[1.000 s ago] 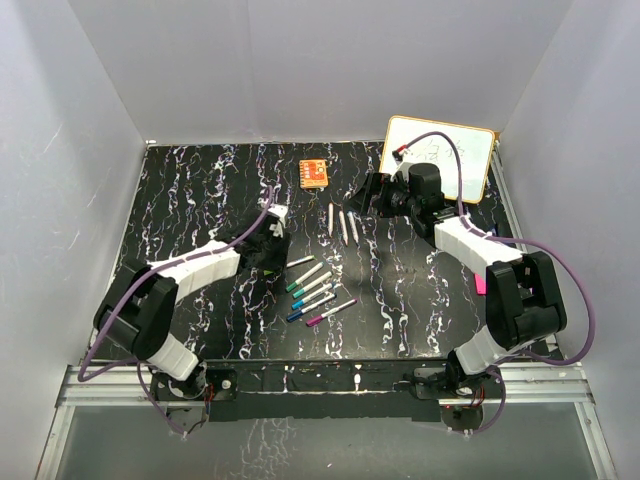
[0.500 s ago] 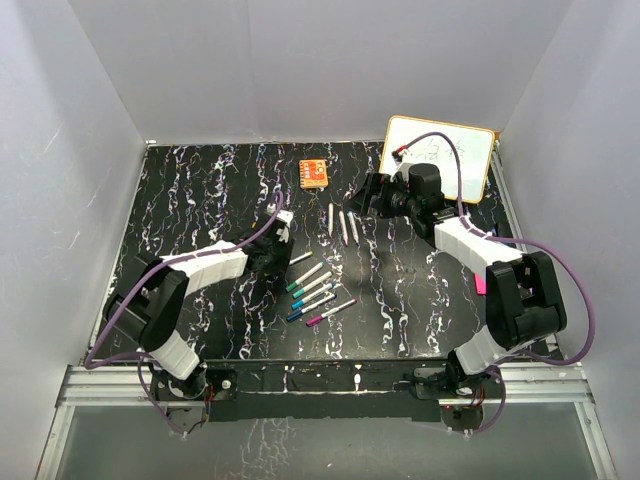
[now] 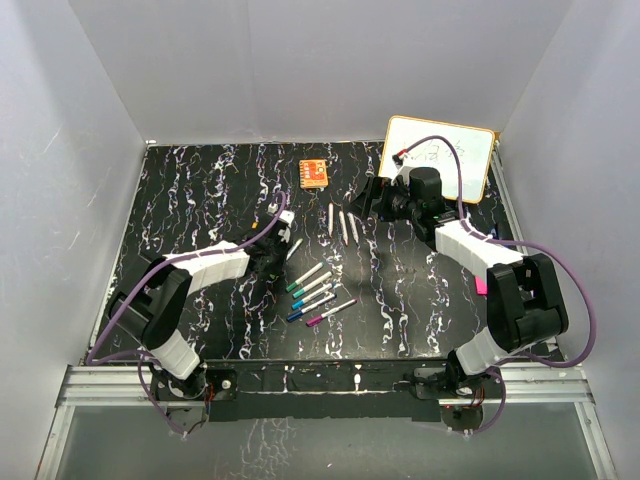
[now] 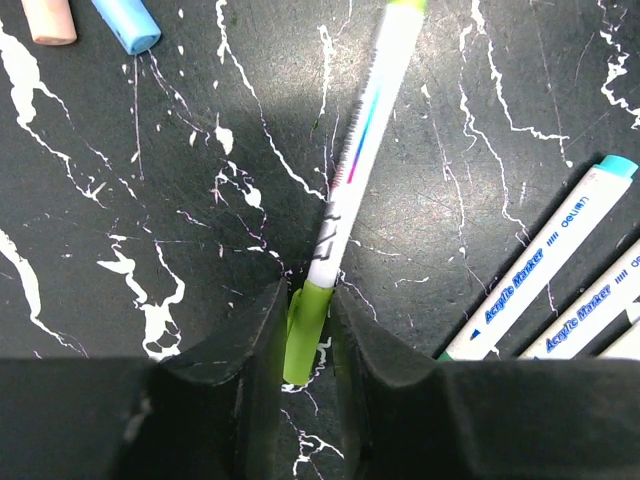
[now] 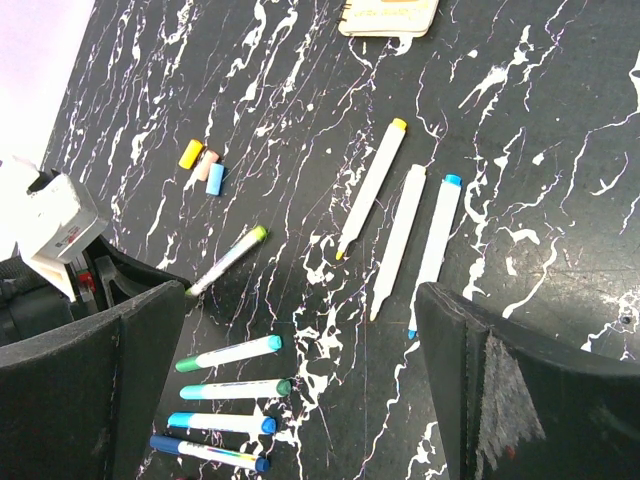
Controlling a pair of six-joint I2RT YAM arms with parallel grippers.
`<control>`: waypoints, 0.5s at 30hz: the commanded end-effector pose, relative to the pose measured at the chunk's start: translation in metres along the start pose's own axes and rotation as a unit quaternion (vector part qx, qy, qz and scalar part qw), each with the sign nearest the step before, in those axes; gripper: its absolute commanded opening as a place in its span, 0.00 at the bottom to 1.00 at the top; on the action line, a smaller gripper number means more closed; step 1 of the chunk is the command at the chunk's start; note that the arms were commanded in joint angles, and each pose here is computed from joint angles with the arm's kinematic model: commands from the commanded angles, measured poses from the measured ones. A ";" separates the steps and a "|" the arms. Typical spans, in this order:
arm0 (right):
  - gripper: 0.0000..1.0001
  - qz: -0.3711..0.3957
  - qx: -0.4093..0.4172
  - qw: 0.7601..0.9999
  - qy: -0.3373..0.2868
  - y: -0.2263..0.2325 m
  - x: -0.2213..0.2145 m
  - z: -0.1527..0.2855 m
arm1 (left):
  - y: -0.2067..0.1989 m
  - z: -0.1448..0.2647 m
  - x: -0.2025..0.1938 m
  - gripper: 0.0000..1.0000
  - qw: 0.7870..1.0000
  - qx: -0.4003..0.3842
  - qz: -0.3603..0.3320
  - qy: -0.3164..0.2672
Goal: Open the pen caps
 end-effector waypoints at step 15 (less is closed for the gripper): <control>0.94 0.017 0.017 0.999 -0.039 0.009 0.022 0.004 | -0.008 -0.009 -0.019 0.06 0.999 -0.027 0.003 0.039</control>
Point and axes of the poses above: each gripper's point midway between its finger pads, its own z axis back along the fingers, its own y axis along the line the jaws close on, x = y × z, the point moved 7 cm from there along z, back along the fingers, and after that the axes turned 8 degrees about z, right-handed, at the moved point
